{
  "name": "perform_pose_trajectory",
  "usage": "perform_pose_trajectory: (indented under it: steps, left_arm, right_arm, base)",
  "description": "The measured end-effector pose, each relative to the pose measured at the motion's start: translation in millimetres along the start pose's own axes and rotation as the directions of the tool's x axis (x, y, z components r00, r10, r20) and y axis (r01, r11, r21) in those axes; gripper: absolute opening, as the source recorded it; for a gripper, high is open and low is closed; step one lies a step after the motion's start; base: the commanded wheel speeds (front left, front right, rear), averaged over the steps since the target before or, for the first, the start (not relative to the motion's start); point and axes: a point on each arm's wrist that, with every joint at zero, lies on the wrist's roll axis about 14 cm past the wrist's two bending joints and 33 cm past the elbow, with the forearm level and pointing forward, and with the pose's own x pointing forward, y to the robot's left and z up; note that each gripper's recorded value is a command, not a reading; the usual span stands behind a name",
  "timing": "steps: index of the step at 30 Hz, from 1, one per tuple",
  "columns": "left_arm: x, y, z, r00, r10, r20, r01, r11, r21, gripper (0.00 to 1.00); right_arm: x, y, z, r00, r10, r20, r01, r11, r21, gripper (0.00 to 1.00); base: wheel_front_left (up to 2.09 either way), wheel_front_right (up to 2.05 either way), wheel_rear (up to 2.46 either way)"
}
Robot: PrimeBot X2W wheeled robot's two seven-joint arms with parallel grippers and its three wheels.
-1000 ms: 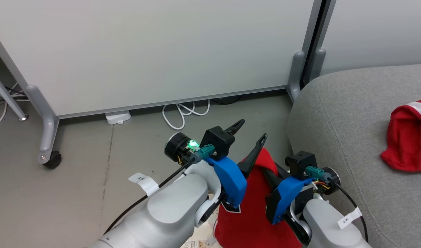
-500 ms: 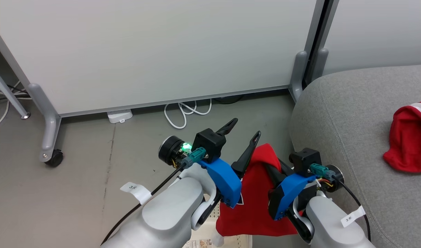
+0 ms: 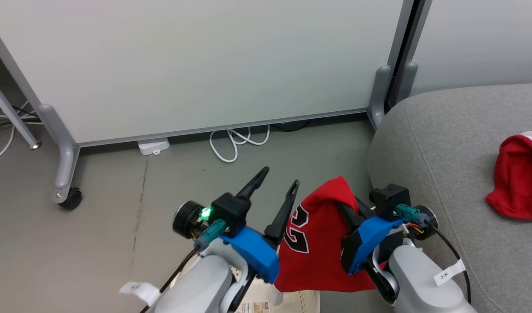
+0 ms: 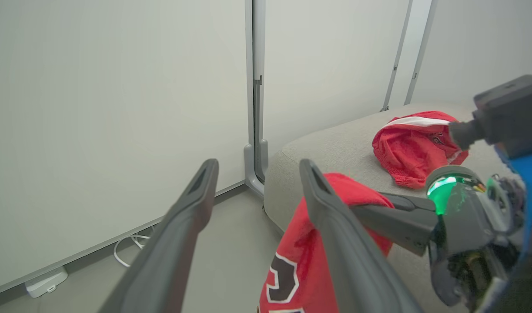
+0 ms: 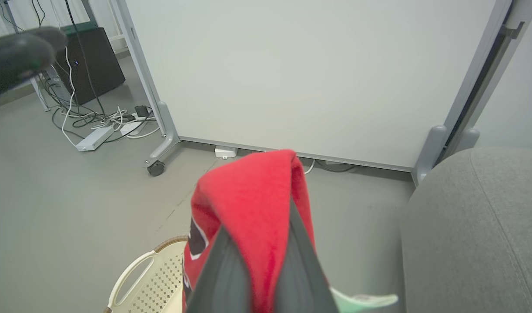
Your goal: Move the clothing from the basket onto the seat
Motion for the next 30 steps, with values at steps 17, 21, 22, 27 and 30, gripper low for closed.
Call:
perform_pose_trajectory:
  steps: [17, 21, 22, 27, 30]
  left_arm:
    - [-46, 37, -25, 0.988, 0.151, -0.013, -0.152, 0.988, -0.024, 1.0]
    - [-53, 42, -29, 0.985, 0.17, -0.015, -0.171, 0.985, -0.023, 1.0]
    - [-55, 42, -29, 0.985, 0.173, -0.014, -0.174, 0.985, -0.022, 1.0]
    - [-60, 42, -34, 0.983, 0.181, -0.023, -0.181, 0.983, -0.025, 1.0]
    - [-60, 43, -33, 0.983, 0.183, -0.021, -0.183, 0.983, -0.023, 1.0]
  right_arm:
    - [-4, -9, 6, 0.999, -0.029, 0.026, 0.029, 1.0, -0.002, 0.0]
    - [-4, -11, 6, 0.999, -0.035, 0.027, 0.036, 0.999, -0.001, 0.0]
    - [-5, -11, 6, 0.999, -0.037, 0.027, 0.037, 0.999, -0.002, 0.0]
    - [-5, -14, 6, 0.999, -0.045, 0.027, 0.045, 0.999, 0.0, 0.0]
    - [-5, -15, 6, 0.998, -0.048, 0.028, 0.048, 0.999, 0.002, 0.0]
  base:
    - [0.0, 0.0, 0.0]
    - [0.0, 0.0, 0.0]
    - [0.0, 0.0, 0.0]
    - [0.0, 0.0, 0.0]
    - [0.0, 0.0, 0.0]
